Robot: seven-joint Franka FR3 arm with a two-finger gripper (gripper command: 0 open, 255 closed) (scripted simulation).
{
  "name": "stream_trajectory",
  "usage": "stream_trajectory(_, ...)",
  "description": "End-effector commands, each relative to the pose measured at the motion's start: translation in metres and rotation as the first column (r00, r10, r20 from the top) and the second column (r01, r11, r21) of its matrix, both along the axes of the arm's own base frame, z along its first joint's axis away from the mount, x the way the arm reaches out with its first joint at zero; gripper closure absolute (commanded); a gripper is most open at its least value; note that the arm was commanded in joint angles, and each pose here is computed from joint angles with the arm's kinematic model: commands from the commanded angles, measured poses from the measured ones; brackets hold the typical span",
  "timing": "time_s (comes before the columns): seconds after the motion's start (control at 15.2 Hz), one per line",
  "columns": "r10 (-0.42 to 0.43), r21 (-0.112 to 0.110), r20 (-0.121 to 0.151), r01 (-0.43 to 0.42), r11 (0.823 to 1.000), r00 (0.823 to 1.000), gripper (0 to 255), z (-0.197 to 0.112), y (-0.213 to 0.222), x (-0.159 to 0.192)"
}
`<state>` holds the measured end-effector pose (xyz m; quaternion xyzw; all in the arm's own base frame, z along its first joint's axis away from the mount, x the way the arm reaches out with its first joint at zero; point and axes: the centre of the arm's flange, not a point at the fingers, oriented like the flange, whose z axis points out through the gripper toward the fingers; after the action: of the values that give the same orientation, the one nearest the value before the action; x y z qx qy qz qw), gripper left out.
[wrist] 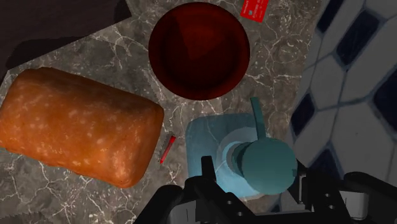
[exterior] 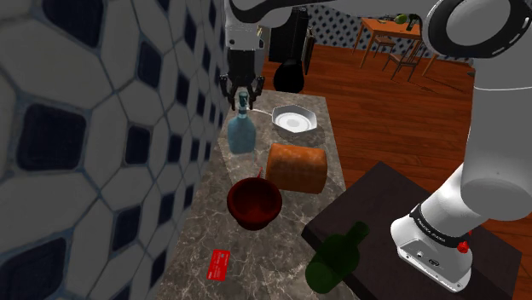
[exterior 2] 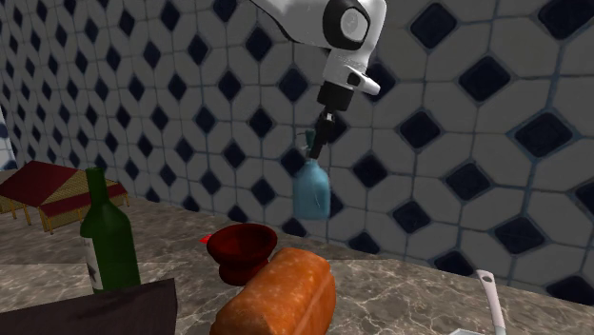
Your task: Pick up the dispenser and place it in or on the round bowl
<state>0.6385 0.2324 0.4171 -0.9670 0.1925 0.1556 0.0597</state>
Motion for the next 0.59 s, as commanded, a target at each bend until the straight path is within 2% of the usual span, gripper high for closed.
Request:
stream_trajectory(0.0, 0.000, 0.000, 0.000, 0.000, 1.000, 1.000, 255, 0.009, 0.005, -0.011)
stream_trajectory(0.53, 0.000, 0.000, 0.000, 0.000, 1.000, 1.000, 255, 0.045, 0.041, -0.104)
